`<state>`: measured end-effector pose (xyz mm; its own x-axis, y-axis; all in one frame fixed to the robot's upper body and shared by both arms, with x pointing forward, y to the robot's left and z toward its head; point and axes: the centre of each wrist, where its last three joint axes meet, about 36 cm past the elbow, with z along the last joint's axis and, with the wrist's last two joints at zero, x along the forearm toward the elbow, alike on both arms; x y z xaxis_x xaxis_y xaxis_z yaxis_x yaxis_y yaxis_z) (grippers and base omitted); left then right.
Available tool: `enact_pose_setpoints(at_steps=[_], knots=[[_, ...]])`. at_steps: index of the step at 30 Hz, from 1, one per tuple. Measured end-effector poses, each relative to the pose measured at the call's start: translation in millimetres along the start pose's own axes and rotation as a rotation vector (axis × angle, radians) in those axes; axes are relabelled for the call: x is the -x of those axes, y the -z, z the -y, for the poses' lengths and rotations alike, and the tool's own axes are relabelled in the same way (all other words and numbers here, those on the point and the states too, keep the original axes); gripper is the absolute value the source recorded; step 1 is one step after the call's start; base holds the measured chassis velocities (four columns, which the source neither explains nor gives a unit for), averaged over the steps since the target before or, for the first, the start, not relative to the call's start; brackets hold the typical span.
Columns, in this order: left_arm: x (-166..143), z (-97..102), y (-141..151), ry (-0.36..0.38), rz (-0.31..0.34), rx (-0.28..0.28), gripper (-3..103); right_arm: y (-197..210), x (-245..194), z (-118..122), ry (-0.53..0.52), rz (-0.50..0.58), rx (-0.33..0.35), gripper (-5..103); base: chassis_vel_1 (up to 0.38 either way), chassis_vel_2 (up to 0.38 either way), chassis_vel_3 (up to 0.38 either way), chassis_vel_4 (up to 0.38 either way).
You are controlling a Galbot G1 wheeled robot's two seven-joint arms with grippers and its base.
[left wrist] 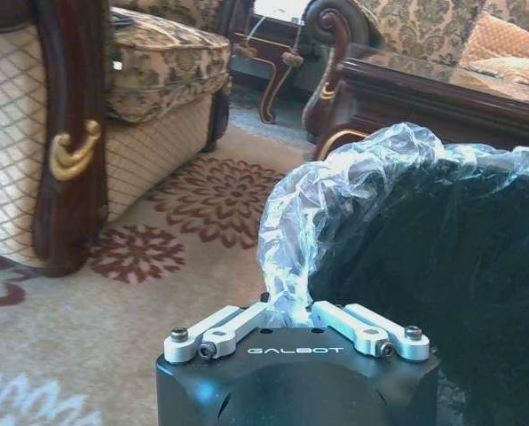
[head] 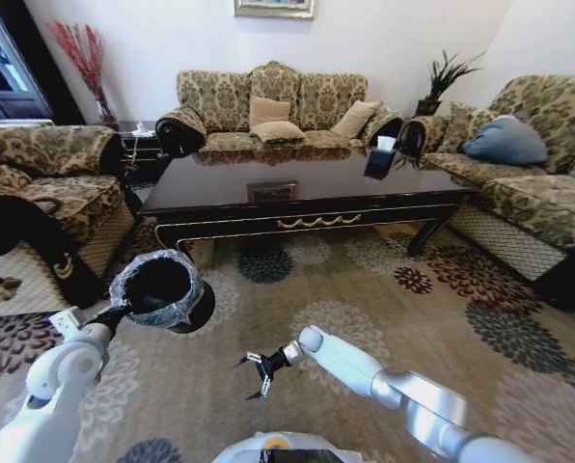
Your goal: Move to the front of the table and pick up the trash from the floor, then place it into the trash bin.
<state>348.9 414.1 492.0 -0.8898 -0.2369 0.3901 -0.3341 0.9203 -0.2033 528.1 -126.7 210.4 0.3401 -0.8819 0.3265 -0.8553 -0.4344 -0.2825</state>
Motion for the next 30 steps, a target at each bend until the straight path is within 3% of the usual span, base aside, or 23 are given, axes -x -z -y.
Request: enact_pose_setpoints(at_steps=[15, 30], knots=[[-6, 7.2, 1, -0.016, 0.01, 0.006, 2, -3, -11, -11, -0.057, 0.024, -0.001, 100, 0.059, -0.062, -0.053, 0.046], [-11, 12.1, -3, -0.019, 0.003, 0.015, 2, -6, -10, -25, -0.14, 0.052, 0.012, 100, 0.257, -0.147, -0.232, 0.158]])
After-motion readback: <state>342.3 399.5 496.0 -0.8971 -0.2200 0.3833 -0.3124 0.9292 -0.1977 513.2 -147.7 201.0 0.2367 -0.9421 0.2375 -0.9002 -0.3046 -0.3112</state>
